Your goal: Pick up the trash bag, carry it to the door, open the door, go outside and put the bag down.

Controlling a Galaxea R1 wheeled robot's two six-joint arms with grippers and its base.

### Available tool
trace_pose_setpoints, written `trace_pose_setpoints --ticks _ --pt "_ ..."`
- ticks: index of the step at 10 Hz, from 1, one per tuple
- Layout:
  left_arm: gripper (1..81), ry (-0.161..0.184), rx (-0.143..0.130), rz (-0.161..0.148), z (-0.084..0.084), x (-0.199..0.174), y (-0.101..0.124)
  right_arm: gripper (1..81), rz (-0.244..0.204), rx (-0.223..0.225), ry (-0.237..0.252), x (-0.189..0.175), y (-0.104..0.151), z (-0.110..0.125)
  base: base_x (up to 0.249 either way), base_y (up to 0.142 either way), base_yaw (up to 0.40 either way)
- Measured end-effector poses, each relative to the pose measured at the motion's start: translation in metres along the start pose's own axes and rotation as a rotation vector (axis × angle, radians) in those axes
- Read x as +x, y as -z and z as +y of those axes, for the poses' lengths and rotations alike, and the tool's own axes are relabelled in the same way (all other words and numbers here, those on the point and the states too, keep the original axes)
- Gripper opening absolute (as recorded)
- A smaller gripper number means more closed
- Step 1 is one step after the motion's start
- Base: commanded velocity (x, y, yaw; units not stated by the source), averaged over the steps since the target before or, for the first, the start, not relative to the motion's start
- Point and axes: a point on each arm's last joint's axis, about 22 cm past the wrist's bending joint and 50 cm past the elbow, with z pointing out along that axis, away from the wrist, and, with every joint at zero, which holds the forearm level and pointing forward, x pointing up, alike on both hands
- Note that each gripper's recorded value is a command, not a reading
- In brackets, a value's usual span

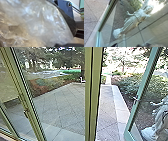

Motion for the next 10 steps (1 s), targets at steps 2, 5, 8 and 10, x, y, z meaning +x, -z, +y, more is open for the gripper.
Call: trace_pose_setpoints --ticks 2,5,8,10 --pt "1.0 0.001 0.002 -0.005 -0.002 -0.004 0.001 81.1 -0.114 0.175 -0.095 -0.016 0.003 -0.086 0.000 0.000 0.000" --pt "1.0 -0.001 0.004 -0.002 -0.002 -0.003 0.001 81.1 -0.315 0.354 -0.170 -0.086 0.014 -0.161 0.000 0.000 0.000" --pt "1.0 -0.004 0.004 0.001 -0.002 -0.003 0.001 81.1 -0.456 0.538 -0.163 -0.165 0.039 -0.235 0.000 0.000 0.000" --pt "1.0 -0.005 0.005 0.004 -0.002 -0.002 0.001 81.1 -0.568 0.549 -0.136 -0.250 0.045 -0.233 0.000 0.000 0.000"
